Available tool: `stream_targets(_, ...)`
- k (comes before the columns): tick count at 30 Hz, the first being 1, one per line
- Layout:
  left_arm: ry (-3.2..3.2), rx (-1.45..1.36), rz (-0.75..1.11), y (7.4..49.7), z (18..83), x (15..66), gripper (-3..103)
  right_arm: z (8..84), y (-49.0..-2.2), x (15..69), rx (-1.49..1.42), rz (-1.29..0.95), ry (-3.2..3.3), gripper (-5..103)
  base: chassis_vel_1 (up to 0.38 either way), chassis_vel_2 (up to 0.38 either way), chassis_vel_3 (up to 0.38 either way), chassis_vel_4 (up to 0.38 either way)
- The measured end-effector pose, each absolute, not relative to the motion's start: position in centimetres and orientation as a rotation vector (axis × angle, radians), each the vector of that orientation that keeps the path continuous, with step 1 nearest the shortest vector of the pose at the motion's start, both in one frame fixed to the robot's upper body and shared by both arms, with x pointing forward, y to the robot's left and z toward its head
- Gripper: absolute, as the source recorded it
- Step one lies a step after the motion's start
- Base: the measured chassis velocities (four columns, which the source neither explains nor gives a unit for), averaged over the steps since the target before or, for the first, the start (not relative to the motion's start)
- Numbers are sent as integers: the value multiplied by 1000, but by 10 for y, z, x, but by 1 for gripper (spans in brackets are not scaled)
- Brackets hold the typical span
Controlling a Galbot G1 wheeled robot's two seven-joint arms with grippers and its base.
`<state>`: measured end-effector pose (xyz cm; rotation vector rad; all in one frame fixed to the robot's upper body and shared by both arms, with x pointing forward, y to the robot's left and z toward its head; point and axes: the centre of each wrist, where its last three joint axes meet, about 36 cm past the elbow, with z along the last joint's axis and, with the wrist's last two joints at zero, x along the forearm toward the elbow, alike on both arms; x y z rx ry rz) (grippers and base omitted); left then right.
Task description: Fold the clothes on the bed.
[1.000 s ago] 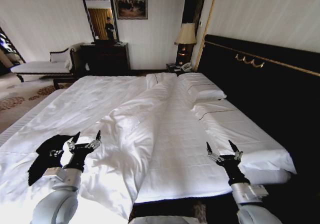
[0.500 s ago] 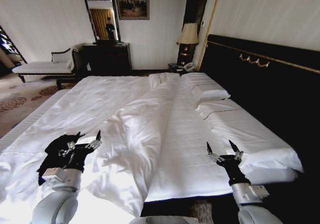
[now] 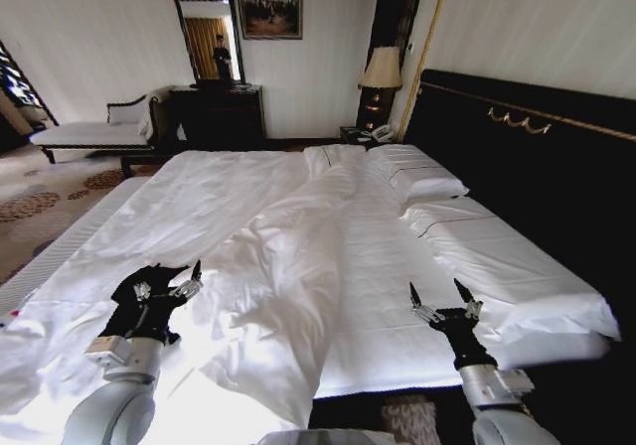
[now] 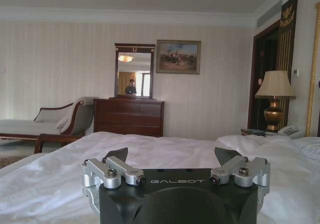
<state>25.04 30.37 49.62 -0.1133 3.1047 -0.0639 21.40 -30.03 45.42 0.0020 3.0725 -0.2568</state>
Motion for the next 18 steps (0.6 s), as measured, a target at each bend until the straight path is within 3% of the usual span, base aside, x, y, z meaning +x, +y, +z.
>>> stream_targets(18, 3107, -118, -74, 307, 497, 249, 99, 453, -294, 212, -8, -254, 3078, 100, 138, 142, -136, -137)
